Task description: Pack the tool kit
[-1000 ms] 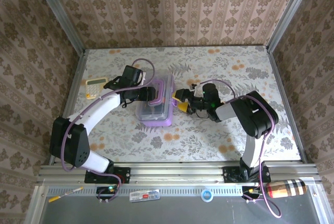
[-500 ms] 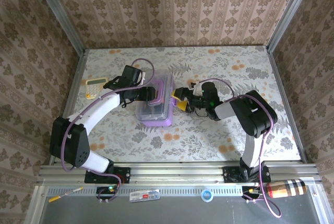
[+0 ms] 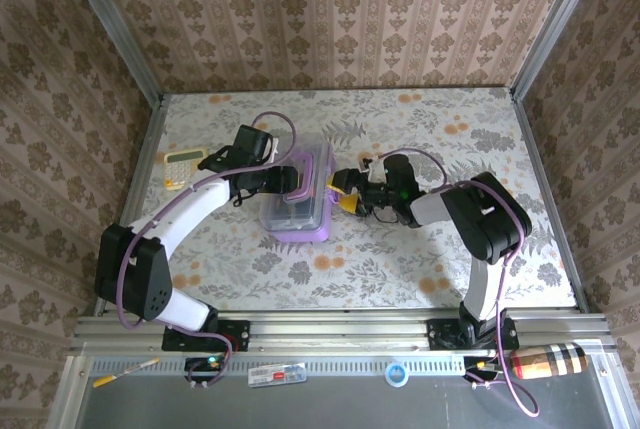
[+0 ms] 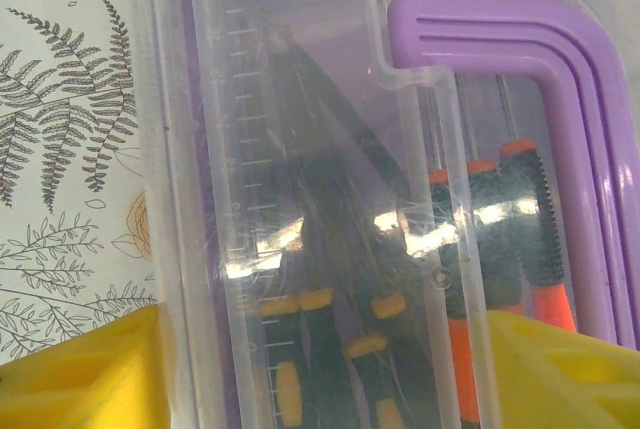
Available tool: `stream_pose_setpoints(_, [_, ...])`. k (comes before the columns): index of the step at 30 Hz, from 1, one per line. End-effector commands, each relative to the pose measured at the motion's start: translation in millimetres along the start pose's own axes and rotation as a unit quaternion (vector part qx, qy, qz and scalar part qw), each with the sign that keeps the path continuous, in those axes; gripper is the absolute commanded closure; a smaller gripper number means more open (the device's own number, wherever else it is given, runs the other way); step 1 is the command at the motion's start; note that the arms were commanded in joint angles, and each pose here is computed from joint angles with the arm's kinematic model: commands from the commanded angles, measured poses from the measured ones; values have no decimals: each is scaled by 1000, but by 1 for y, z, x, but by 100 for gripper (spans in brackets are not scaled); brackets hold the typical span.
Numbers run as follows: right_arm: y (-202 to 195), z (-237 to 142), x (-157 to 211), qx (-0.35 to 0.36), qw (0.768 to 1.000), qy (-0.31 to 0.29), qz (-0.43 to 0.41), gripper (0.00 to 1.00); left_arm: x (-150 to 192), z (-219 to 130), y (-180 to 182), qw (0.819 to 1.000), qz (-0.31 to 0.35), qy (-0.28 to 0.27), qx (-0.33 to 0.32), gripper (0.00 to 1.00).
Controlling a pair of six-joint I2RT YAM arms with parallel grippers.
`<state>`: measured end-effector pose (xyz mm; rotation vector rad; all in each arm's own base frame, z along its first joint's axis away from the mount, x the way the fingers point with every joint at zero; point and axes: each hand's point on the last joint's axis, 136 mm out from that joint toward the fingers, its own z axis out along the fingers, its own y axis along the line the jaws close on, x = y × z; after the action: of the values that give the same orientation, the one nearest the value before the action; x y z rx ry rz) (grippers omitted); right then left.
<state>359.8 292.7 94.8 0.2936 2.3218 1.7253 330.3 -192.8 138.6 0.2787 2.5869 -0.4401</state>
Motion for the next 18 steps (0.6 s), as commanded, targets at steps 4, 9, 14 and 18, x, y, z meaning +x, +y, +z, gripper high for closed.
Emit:
stream_pose_setpoints(4, [14, 7, -1, -34, 999, 17, -14, 11, 66, 16, 29, 991, -8, 128, -48, 44])
stream_pose_setpoints(9, [14, 4, 1, -35, 999, 18, -14, 11, 66, 17, 29, 990, -8, 129, -48, 44])
stream_pose_setpoints(14, [16, -4, 2, -38, 999, 12, -15, 11, 66, 18, 29, 990, -9, 130, -46, 45])
stream_pose_setpoints(18, [22, -12, 1, -36, 999, 5, -21, 12, 67, 19, 29, 990, -9, 131, -47, 45])
